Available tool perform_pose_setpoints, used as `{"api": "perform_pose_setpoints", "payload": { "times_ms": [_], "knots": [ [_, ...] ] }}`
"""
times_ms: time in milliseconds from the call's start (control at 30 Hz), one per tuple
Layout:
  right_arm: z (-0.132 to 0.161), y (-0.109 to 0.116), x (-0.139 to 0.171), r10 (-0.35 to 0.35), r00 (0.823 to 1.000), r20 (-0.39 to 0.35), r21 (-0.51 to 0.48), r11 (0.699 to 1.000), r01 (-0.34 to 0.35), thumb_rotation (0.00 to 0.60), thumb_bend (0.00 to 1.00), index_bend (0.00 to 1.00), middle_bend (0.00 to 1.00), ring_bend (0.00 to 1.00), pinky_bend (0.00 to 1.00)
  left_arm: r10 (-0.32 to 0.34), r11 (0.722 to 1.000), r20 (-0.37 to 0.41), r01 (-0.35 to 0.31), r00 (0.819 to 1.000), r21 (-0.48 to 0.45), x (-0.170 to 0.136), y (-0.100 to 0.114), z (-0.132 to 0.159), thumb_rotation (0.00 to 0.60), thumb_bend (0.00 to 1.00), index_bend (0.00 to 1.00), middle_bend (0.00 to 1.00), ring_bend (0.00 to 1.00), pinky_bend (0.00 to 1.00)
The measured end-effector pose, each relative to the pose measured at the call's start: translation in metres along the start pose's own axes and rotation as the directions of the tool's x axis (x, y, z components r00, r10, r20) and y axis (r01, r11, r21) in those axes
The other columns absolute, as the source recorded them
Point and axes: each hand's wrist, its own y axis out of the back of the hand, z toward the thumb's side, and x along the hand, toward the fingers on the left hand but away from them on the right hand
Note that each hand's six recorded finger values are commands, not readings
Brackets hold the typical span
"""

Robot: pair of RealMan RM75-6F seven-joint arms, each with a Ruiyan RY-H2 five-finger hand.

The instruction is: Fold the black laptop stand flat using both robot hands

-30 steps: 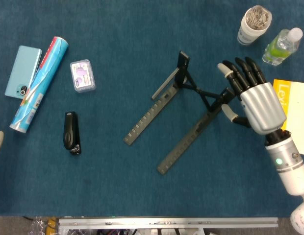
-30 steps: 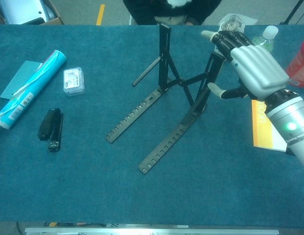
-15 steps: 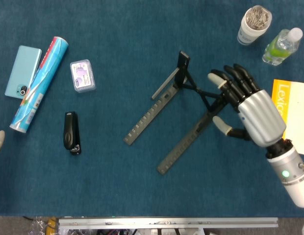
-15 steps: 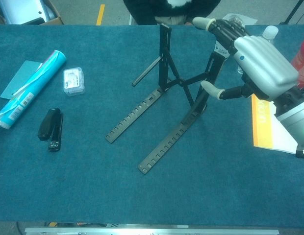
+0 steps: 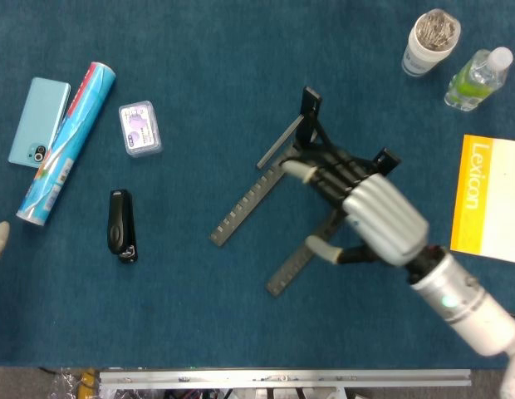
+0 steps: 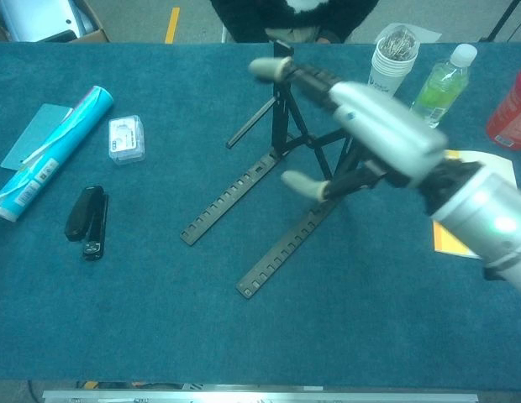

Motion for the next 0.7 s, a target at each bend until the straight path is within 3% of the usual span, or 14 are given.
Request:
{"api": "perform_pose_setpoints", "payload": {
  "times_ms": [300,700],
  "knots": [
    [0.001,-0.045,-0.045,0.098,0.995,-0.005,-0.102,0.990,-0.098,0.600,0.28,0.00,0.11,0.00,0.00,0.004,1.000,-0.033,-0.003,0.999,0.006,-0.003,0.003,-0.012,0.600,0.32,0.00,0.00,0.00,0.00],
    [-0.013,-0.081,-0.094,0.143,0.989,0.039,-0.190,0.973,-0.133,0.600,0.28,0.00,0.11,0.00,0.00,0.006,1.000,-0.064,-0.006,0.998,0.005,-0.006,0.006,-0.024,0.600,0.32,0.00,0.00,0.00,0.00]
  ]
}}
